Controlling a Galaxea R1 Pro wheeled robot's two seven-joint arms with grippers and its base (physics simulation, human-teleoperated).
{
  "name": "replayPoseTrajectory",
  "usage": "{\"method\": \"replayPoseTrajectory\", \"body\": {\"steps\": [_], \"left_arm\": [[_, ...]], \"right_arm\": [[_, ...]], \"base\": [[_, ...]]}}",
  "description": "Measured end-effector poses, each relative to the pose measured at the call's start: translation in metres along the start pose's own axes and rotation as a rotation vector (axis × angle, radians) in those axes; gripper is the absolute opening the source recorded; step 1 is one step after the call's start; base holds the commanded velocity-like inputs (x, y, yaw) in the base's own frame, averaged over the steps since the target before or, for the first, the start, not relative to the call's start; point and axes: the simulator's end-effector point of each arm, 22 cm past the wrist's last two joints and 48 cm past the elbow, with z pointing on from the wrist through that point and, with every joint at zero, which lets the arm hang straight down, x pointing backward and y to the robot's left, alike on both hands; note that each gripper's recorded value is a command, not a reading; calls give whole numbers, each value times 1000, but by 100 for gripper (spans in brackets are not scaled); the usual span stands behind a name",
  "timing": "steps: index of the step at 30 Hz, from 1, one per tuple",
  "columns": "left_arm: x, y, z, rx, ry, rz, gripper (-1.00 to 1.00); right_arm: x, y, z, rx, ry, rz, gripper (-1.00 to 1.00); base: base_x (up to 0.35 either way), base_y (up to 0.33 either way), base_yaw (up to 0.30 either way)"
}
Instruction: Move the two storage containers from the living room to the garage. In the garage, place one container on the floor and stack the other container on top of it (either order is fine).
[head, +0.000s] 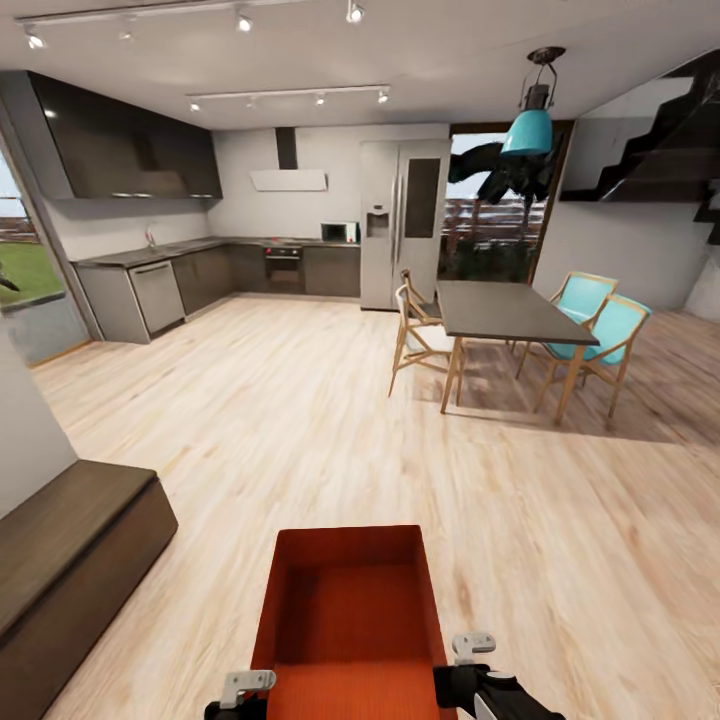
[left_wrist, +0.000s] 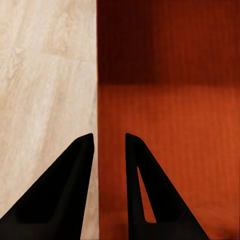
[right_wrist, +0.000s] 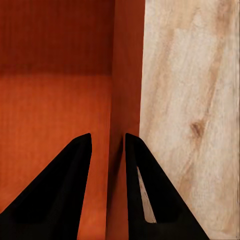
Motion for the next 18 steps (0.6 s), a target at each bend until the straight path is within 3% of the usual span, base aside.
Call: {"method": "replayPoseTrajectory", "body": {"steps": [18], "left_arm": [[-4, 0, -1, 1, -8, 1, -100]], "right_arm": [[-4, 0, -2, 0, -8, -1, -100]], "base": [[327, -129, -285]]}}
